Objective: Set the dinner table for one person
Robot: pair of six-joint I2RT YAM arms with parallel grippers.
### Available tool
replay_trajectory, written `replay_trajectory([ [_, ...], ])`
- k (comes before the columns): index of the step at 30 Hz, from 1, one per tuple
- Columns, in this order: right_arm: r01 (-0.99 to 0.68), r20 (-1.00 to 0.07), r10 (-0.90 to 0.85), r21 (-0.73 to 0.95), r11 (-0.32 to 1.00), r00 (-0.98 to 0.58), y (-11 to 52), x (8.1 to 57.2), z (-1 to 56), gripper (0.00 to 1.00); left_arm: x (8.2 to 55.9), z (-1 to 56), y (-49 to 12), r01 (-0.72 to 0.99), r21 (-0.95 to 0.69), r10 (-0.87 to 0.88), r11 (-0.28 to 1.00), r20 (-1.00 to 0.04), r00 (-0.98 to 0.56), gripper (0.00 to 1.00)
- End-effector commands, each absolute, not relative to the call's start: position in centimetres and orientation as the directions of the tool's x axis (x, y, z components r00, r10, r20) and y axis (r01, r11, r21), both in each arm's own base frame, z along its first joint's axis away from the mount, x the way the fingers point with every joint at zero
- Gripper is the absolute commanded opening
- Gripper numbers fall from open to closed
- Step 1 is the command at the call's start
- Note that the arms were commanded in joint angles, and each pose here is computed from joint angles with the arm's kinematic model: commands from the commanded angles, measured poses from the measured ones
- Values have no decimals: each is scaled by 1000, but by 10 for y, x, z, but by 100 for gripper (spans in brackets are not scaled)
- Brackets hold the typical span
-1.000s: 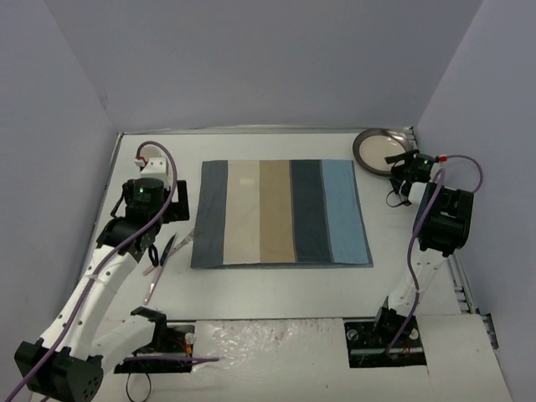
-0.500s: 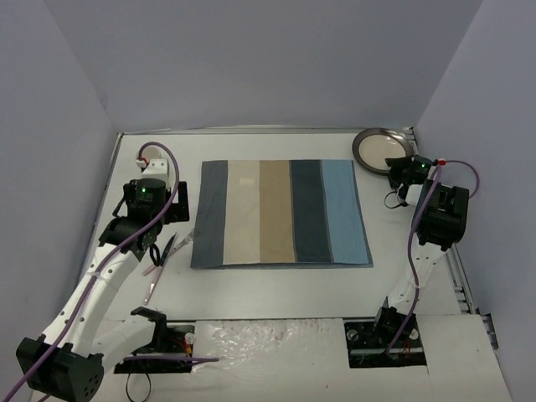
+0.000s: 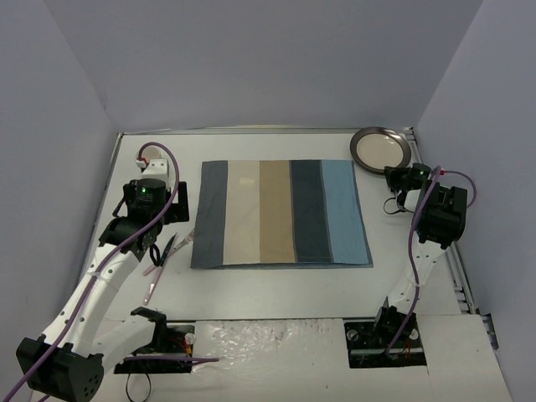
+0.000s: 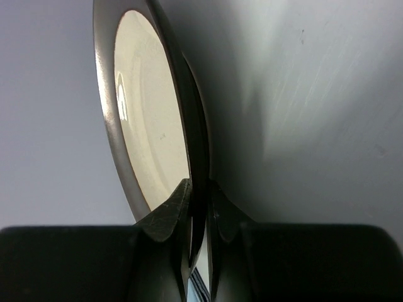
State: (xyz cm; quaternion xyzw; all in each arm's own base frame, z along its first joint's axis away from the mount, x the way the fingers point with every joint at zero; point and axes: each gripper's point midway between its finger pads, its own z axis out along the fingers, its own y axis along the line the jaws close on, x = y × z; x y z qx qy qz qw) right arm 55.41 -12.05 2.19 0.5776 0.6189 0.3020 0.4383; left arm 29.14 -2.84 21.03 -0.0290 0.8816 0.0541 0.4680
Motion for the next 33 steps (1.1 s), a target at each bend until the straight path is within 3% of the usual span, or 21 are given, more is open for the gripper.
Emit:
replay_trajectory([
  [1, 171, -214, 973, 966, 196, 92, -124, 574, 119, 0, 302, 228, -25, -123, 57, -12, 991, -868, -496, 97],
  [11, -174, -213, 976, 961, 217, 40, -92, 561, 254, 0, 300, 232, -26, -122, 44, -20, 991, -877, -480, 97],
  [15, -211, -241, 969, 952, 224, -59, -60, 548, 275, 0, 299, 234, -26, -123, 43, -21, 992, -879, -476, 97],
  [26, -139, -350, 855, 937, 321, -383, 63, 483, 252, 0, 299, 236, -23, -134, 42, -26, 990, -882, -470, 97],
  [33, -139, -367, 733, 925, 354, -573, 137, 440, 222, 0, 298, 237, -22, -137, 36, -33, 990, -884, -467, 97],
])
